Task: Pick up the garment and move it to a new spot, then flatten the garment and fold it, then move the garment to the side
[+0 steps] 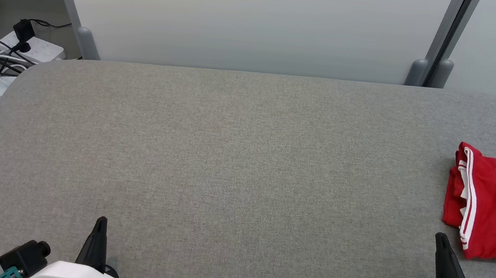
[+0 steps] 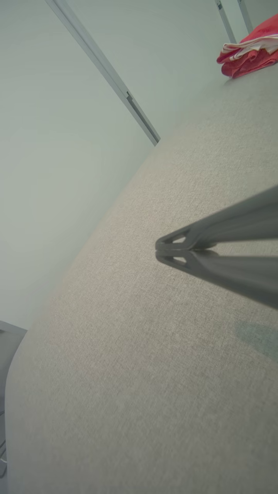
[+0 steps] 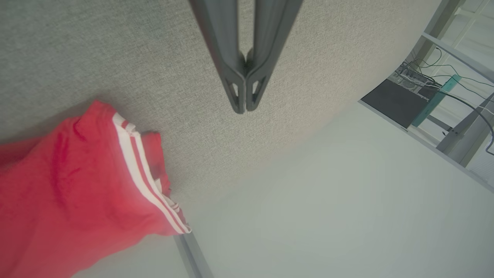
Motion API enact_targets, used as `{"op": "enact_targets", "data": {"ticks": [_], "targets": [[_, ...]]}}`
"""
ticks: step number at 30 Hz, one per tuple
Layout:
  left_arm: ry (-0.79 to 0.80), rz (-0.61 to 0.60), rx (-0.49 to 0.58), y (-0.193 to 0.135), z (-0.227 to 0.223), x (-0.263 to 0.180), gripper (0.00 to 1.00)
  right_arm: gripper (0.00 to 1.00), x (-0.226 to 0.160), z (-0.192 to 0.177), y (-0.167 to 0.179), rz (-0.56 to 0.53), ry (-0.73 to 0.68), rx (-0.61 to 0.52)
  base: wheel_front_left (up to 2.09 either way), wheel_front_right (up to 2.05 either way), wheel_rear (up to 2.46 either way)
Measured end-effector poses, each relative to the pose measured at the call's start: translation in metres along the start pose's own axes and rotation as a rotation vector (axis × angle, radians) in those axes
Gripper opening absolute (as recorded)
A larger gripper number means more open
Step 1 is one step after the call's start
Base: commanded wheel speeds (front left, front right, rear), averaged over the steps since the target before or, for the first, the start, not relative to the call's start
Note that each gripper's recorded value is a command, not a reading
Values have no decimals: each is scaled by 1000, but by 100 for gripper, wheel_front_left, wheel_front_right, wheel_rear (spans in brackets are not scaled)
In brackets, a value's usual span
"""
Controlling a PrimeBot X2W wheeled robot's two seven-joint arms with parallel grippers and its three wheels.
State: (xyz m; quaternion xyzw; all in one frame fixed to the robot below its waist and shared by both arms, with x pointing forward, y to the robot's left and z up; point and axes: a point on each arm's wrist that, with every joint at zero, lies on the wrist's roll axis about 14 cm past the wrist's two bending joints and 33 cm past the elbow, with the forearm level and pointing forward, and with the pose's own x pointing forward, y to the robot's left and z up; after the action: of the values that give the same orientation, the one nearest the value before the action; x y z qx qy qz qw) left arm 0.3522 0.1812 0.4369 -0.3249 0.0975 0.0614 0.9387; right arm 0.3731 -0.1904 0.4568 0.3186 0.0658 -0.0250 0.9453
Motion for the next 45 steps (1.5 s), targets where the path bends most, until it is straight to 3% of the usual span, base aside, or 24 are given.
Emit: {"op": "enact_targets", "data": {"ticks": [45], "targets": [[18, -51, -524, -9, 15, 8, 0, 0, 3, 18, -1, -4, -32, 529, 0, 0, 0]]}}
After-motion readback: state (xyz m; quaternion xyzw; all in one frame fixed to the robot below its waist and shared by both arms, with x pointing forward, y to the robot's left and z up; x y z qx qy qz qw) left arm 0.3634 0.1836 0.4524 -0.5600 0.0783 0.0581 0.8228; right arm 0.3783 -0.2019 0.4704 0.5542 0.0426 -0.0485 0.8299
